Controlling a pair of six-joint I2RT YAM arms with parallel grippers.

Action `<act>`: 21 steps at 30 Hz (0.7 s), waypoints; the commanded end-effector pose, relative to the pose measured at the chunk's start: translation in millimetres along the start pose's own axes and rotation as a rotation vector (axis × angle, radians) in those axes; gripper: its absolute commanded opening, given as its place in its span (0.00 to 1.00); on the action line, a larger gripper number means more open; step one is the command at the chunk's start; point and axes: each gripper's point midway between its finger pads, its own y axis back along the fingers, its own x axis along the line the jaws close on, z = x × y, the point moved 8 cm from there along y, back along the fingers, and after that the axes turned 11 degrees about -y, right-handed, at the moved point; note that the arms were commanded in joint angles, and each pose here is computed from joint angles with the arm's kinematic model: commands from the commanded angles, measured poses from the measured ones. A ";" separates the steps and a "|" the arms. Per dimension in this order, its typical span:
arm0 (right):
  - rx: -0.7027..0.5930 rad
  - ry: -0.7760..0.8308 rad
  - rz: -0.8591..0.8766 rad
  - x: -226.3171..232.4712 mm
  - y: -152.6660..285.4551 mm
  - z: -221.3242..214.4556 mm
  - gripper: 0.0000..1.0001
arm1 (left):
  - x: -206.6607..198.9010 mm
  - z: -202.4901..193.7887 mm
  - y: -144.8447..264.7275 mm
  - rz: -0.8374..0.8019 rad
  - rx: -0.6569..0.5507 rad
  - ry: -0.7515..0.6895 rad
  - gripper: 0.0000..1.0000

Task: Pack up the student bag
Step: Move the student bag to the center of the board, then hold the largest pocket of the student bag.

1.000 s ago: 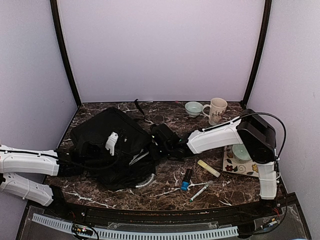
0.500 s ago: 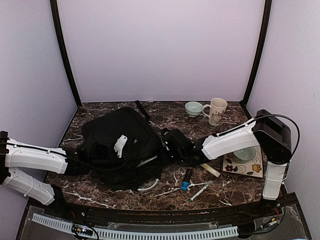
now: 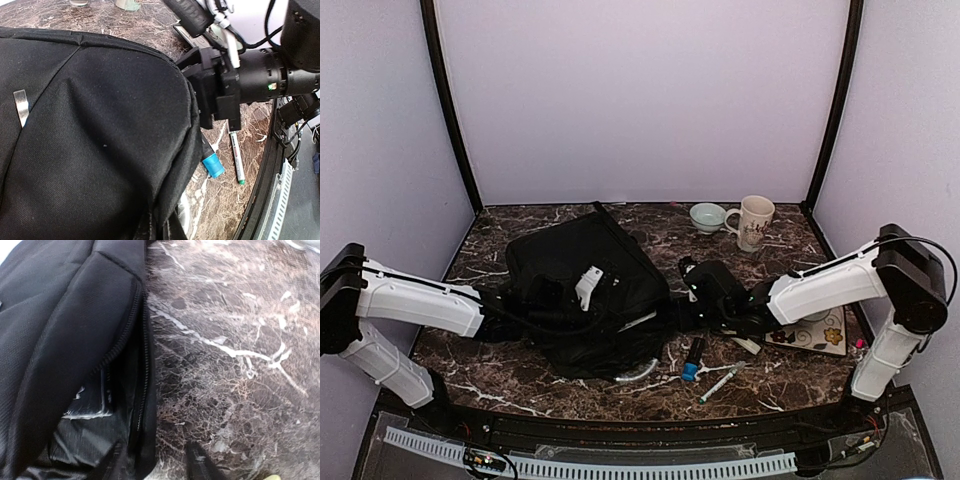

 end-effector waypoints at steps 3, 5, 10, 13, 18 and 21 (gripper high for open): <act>-0.028 0.005 0.053 3.6 20.6 5.4 0.51 | -4.9 23.6 7.1 -0.005 -0.067 -0.020 0.08; -0.038 0.020 0.041 4.3 27.7 4.9 0.55 | -5.8 28.0 12.5 0.002 -0.080 -0.031 0.12; -0.089 0.030 0.011 6.5 53.6 10.3 0.59 | -5.8 36.6 32.0 0.044 -0.120 -0.059 0.26; -0.114 0.035 0.010 8.6 69.6 10.6 0.59 | -4.6 35.9 48.4 0.077 -0.153 -0.071 0.43; -0.128 0.050 0.087 22.6 90.6 5.9 0.61 | -5.4 33.5 77.9 0.106 -0.201 -0.076 0.70; -0.108 0.077 0.137 37.7 95.1 -3.7 0.61 | -2.2 29.7 96.3 0.160 -0.218 -0.069 0.71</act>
